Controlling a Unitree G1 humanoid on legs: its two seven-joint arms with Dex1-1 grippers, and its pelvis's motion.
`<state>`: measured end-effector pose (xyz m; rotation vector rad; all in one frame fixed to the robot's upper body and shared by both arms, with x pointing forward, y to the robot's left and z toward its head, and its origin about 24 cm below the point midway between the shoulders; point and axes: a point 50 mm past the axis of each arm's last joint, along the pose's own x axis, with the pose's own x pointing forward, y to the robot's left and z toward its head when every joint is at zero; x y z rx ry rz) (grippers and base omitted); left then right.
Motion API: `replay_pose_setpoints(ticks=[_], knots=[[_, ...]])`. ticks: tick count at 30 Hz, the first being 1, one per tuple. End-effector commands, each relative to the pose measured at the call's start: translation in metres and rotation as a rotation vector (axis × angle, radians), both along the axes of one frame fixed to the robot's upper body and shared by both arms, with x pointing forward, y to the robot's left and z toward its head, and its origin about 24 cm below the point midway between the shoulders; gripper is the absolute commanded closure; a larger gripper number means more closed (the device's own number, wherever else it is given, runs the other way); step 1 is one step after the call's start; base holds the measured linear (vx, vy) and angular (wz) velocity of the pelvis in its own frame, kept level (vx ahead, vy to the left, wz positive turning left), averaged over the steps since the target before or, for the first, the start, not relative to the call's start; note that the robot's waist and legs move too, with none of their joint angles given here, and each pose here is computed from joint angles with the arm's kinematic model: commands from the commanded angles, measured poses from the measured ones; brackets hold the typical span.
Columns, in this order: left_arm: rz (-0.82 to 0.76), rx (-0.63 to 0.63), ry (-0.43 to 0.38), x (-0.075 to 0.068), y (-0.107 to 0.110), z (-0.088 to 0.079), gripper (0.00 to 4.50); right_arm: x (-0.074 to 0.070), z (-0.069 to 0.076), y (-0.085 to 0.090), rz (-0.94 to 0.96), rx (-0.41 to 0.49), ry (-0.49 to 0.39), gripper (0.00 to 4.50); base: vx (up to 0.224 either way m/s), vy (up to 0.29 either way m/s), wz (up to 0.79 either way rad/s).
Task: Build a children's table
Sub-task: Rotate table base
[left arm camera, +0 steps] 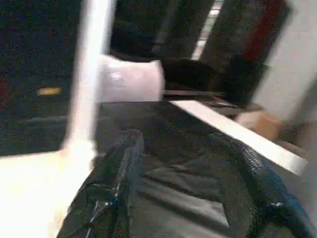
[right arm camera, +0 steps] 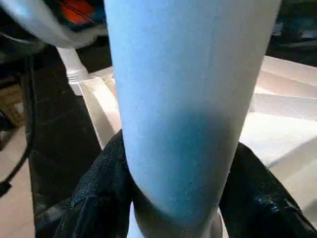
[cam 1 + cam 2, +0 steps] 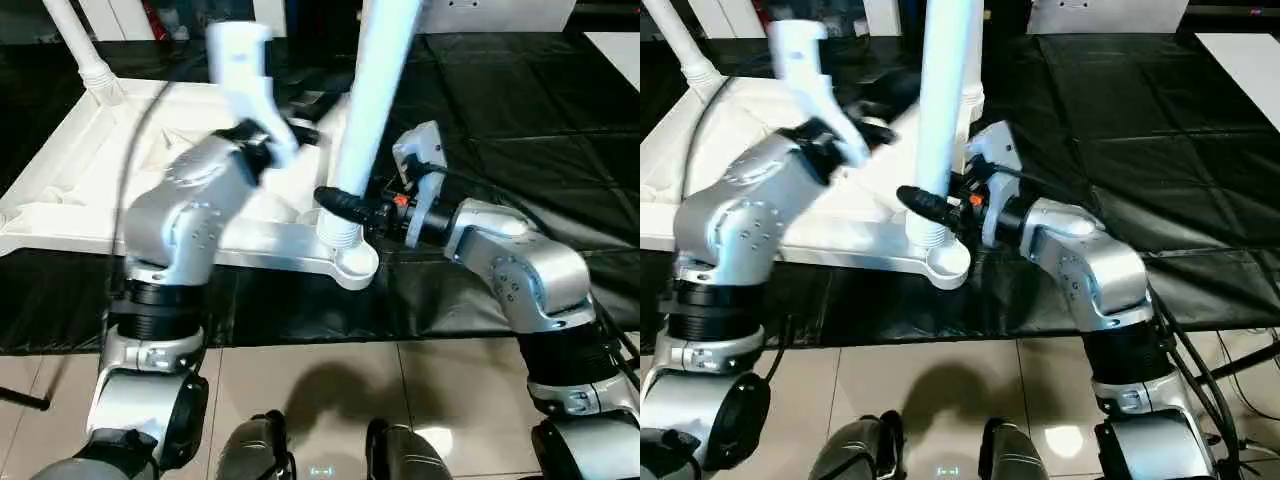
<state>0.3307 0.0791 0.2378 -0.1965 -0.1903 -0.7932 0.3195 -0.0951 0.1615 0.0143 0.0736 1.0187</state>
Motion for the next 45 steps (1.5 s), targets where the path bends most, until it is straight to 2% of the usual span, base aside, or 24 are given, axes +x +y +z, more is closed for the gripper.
replay_pose_setpoints(ticks=[1, 3, 8, 11, 14, 15, 16, 17, 19, 22, 27, 29, 31, 32, 33, 34, 37, 40, 42, 45], knots=[[-0.169, 0.030, -0.079, -0.020, -0.018, 0.011, 1.54, 0.001, -0.002, -0.003, -0.031, -0.014, -0.015, 2.59, 0.000, 0.000, 0.00], [-0.220, 0.060, -0.102, -0.027, -0.023, 0.010, 1.54, 0.002, -0.003, -0.004, -0.046, -0.017, -0.018, 2.60, 0.000, 0.000, 0.00], [-0.265, 0.100, -0.141, -0.032, -0.023, 0.008, 1.54, 0.004, -0.004, -0.005, -0.062, -0.024, -0.028, 2.61, 0.000, 0.000, 0.00], [-0.196, 0.104, -0.122, -0.024, -0.016, 0.005, 1.54, 0.004, -0.004, -0.007, -0.082, -0.018, -0.033, 2.61, 0.000, 0.000, 0.00], [-0.102, 0.181, -0.101, -0.010, 0.003, -0.006, 1.54, 0.006, -0.004, -0.015, -0.137, -0.001, -0.025, 2.61, 0.000, 0.000, 0.00], [-0.081, 0.237, -0.094, -0.004, 0.017, -0.012, 1.54, 0.005, -0.005, -0.023, -0.163, 0.010, -0.002, 2.61, 0.000, 0.000, 0.00], [-0.081, 0.237, -0.094, -0.004, 0.017, -0.012, 1.54, 0.005, -0.005, -0.023, -0.163, 0.010, -0.002, 2.61, 0.000, 0.000, 0.00], [-0.074, 0.297, -0.089, 0.001, 0.034, -0.021, 1.54, 0.002, -0.007, -0.032, -0.196, 0.020, 0.011, 2.61, 0.000, 0.000, 0.00], [-0.078, 0.324, -0.085, 0.003, 0.040, -0.024, 1.54, 0.001, -0.007, -0.036, -0.211, 0.020, 0.010, 2.61, 0.000, 0.000, 0.00], [-0.201, 0.440, -0.040, 0.002, 0.050, -0.045, 1.54, 0.000, -0.003, -0.043, -0.267, 0.059, -0.027, 2.61, 0.000, 0.000, 0.00], [-0.515, 0.662, 0.058, -0.014, 0.050, -0.083, 1.54, -0.005, -0.012, -0.051, -0.324, 0.006, 0.011, 2.61, 0.000, 0.000, 0.00], [-0.539, 0.707, 0.065, -0.015, 0.051, -0.090, 1.54, -0.007, -0.013, -0.051, -0.319, 0.003, 0.017, 2.61, 0.000, 0.000, 0.00], [-0.543, 0.777, 0.080, -0.009, 0.054, -0.100, 1.54, -0.012, -0.016, -0.051, -0.299, 0.001, 0.026, 2.61, 0.000, 0.000, 0.00], [-0.521, 0.804, 0.058, -0.004, 0.055, -0.102, 1.81, -0.014, -0.017, -0.051, -0.295, 0.004, 0.021, 2.61, 0.000, 0.000, 0.00], [-0.486, 0.847, 0.046, 0.005, 0.059, -0.106, 1.88, -0.017, -0.018, -0.052, -0.296, 0.012, 0.022, 2.61, 0.000, 0.000, 0.00], [-0.485, 0.855, 0.039, 0.006, 0.060, -0.106, 1.88, -0.018, -0.019, -0.052, -0.295, 0.012, 0.022, 2.61, 0.000, 0.000, 0.00], [-0.498, 0.927, 0.047, 0.011, 0.070, -0.110, 2.26, -0.024, -0.022, -0.052, -0.287, 0.008, 0.024, 2.61, 0.000, 0.000, 0.00], [-0.509, 0.945, 0.058, 0.012, 0.073, -0.112, 2.35, -0.026, -0.023, -0.052, -0.283, 0.003, 0.030, 2.61, 0.000, 0.000, 0.00], [-0.528, 0.937, 0.070, 0.013, 0.074, -0.113, 2.65, -0.028, -0.025, -0.051, -0.278, -0.003, 0.033, 2.61, 0.000, 0.000, 0.00], [-0.576, 0.946, 0.083, 0.013, 0.076, -0.117, 2.79, -0.030, -0.026, -0.051, -0.272, -0.008, 0.036, 2.61, 0.000, 0.000, 0.00]])
